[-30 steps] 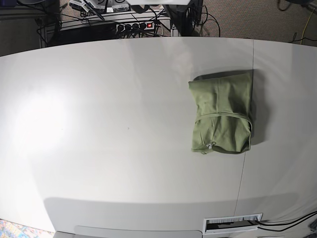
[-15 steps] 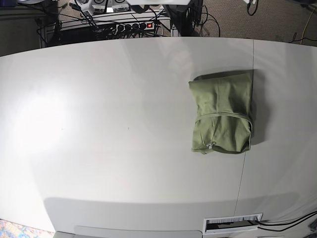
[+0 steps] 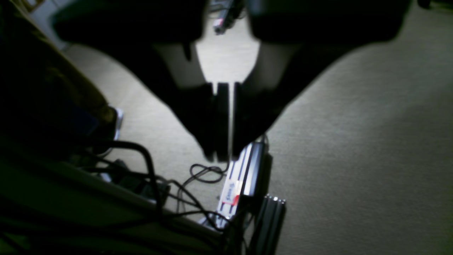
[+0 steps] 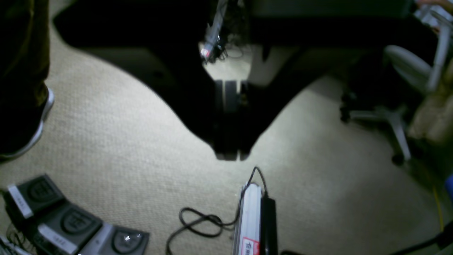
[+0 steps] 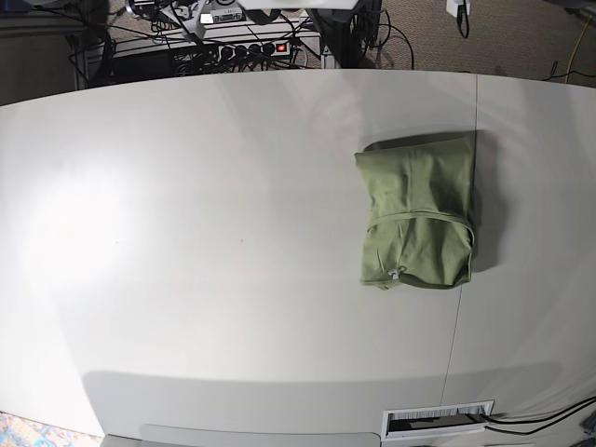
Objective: Fold the T-shirt properly
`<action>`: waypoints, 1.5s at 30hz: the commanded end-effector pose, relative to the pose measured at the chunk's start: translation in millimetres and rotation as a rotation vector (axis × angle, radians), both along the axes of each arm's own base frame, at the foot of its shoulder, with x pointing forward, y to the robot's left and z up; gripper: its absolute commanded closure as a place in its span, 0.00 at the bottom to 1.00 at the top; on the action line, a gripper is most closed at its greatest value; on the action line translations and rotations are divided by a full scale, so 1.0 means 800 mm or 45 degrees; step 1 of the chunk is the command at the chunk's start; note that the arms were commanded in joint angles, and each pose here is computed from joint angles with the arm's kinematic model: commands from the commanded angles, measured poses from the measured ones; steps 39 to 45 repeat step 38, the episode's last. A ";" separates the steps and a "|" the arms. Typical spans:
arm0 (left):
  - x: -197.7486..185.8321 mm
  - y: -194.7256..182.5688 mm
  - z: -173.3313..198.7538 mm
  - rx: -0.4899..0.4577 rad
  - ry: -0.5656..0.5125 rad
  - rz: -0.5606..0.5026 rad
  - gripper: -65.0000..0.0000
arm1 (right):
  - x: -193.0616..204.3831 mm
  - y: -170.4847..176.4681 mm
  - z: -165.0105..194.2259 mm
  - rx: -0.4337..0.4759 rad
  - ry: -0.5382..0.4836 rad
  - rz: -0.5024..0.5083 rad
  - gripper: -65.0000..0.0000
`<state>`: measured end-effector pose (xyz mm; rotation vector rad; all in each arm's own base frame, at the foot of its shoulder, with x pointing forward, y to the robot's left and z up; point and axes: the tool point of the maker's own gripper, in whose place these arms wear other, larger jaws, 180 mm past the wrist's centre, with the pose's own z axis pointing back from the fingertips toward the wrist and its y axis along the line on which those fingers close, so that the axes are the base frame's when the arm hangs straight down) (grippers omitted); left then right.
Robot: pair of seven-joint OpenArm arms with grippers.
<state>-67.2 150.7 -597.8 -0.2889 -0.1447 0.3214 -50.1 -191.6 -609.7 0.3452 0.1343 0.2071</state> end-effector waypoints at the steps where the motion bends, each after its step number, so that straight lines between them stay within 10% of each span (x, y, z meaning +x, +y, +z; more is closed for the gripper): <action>1: -0.004 -0.002 -0.001 0.009 0.006 -0.004 1.00 | -0.001 -0.004 -0.002 -0.014 0.000 0.000 1.00; 8: 0.015 -0.027 -0.012 0.015 0.002 0.009 1.00 | 0.020 -0.021 -0.030 -0.336 -0.013 -0.065 1.00; 22: 0.028 -0.067 -0.018 0.028 0.007 0.014 1.00 | 0.029 0.013 -0.041 -0.528 -0.070 0.122 1.00; 45: 0.045 -0.066 -0.017 0.039 -0.062 0.034 1.00 | 0.025 0.019 -0.041 -0.513 -0.033 0.006 1.00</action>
